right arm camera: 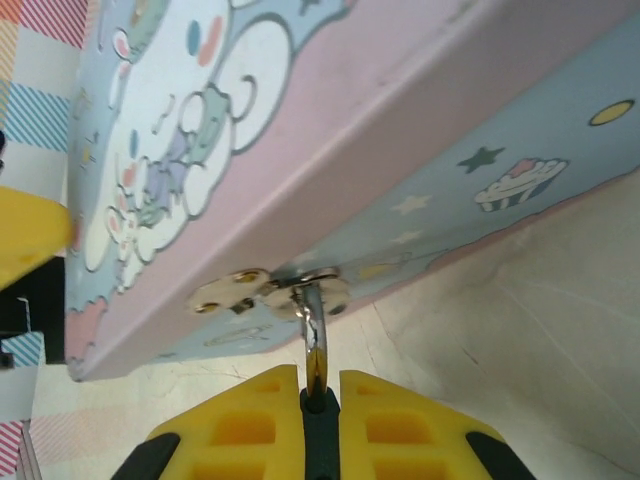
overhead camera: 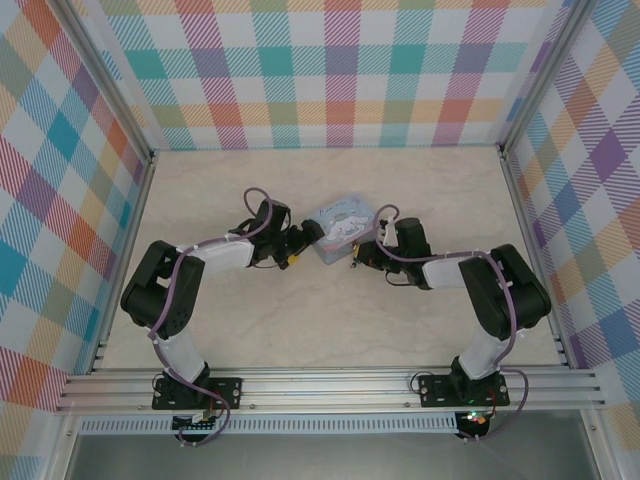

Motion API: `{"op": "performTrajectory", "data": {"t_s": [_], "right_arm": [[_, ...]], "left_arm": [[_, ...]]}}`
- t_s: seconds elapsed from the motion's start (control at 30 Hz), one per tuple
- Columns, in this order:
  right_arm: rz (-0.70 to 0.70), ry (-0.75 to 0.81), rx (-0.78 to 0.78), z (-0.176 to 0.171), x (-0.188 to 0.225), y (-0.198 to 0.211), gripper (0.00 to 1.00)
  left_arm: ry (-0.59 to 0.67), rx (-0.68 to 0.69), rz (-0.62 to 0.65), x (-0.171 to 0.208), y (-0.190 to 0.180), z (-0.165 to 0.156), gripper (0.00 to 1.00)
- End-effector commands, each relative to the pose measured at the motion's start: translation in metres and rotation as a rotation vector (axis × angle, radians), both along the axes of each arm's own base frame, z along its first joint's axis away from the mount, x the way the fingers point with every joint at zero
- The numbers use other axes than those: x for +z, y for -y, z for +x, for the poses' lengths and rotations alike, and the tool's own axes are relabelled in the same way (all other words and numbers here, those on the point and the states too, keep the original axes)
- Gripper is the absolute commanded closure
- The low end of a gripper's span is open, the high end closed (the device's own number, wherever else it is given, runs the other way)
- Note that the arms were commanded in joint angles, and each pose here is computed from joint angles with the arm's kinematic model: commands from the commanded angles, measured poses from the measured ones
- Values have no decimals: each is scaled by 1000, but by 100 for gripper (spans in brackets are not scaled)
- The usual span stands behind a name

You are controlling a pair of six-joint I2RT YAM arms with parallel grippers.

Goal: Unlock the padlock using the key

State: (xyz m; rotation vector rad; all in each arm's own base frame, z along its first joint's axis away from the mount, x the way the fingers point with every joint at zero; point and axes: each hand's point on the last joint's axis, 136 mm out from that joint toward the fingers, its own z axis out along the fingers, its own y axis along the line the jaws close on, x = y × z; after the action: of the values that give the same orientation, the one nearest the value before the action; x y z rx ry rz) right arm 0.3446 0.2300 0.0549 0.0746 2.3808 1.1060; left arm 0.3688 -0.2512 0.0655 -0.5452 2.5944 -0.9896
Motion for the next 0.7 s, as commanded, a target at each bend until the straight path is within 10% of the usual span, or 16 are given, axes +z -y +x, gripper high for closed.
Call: {"op": "performTrajectory", "data": {"t_s": [0.0,0.67], "right_arm": [[33,36,-45,8,15,5,100],[24,98,-142,35,22,41,100]], "left_arm": [[-41,-10,72,-25,-8,-12,4],[-100,18,125,-55,-20,-23,4]]}}
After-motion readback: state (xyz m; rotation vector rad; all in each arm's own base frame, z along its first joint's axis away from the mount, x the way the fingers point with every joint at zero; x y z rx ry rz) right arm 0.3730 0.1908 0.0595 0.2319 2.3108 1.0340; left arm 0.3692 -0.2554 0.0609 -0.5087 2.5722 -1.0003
